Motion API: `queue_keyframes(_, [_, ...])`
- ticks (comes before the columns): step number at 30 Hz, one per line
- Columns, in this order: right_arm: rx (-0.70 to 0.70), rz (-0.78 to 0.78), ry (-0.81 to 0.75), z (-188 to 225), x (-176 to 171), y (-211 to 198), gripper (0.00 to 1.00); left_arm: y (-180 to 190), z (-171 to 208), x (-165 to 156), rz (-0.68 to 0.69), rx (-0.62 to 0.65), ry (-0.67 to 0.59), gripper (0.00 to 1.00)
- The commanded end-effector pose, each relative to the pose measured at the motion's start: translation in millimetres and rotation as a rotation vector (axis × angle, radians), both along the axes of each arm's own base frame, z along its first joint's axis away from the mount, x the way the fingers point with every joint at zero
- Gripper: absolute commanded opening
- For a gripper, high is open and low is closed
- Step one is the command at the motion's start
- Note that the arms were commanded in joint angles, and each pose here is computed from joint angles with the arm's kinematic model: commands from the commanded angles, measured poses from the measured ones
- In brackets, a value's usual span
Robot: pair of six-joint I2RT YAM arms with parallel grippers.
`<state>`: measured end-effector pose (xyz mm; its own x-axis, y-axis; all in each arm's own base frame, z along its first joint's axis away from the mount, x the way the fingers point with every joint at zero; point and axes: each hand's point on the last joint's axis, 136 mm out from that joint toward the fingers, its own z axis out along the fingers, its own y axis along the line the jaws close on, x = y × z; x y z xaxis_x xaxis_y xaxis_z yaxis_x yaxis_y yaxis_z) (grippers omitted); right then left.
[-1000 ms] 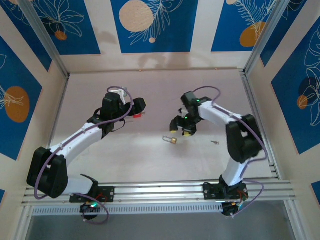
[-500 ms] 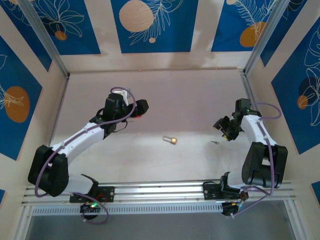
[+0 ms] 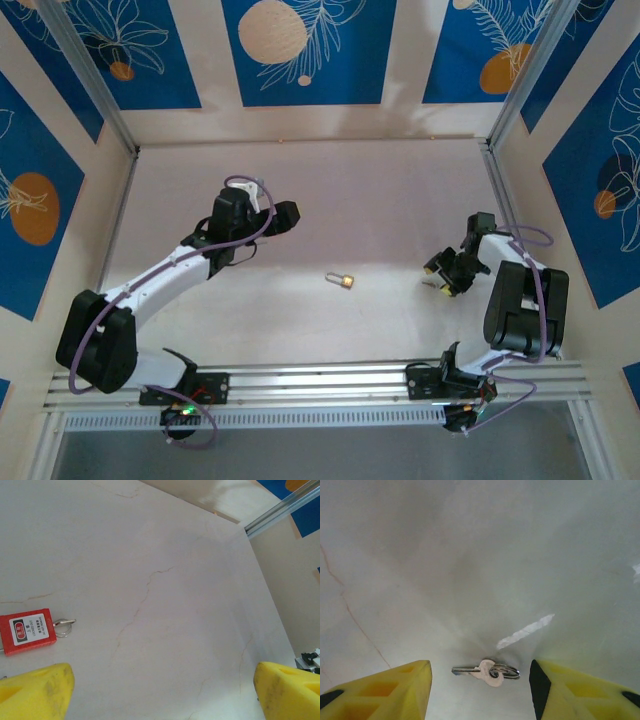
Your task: Unlock with the key
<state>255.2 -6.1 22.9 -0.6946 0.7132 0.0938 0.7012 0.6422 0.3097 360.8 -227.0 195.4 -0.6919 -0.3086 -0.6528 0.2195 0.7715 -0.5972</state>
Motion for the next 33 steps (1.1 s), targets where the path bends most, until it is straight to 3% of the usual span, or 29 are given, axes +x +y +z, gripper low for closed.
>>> queue_keyframes(1, [0.031,-0.011,0.021,-5.7,-5.1,5.1,0.56,-8.1,8.9,0.4,-0.03,-0.001,-0.015,0.92])
queue_keyframes(16, [0.058,0.066,0.005,2.5,-14.0,29.2,0.5,-9.0,7.5,0.3,-0.031,0.001,-0.012,0.92])
queue_keyframes(23, [0.136,0.079,-0.011,5.4,-13.8,47.6,0.46,-9.4,8.8,-0.3,-0.034,0.001,-0.015,0.92])
queue_keyframes(33, [0.021,0.097,0.003,8.3,-14.8,30.3,0.44,-10.2,7.2,-1.4,-0.036,0.01,-0.015,0.92])
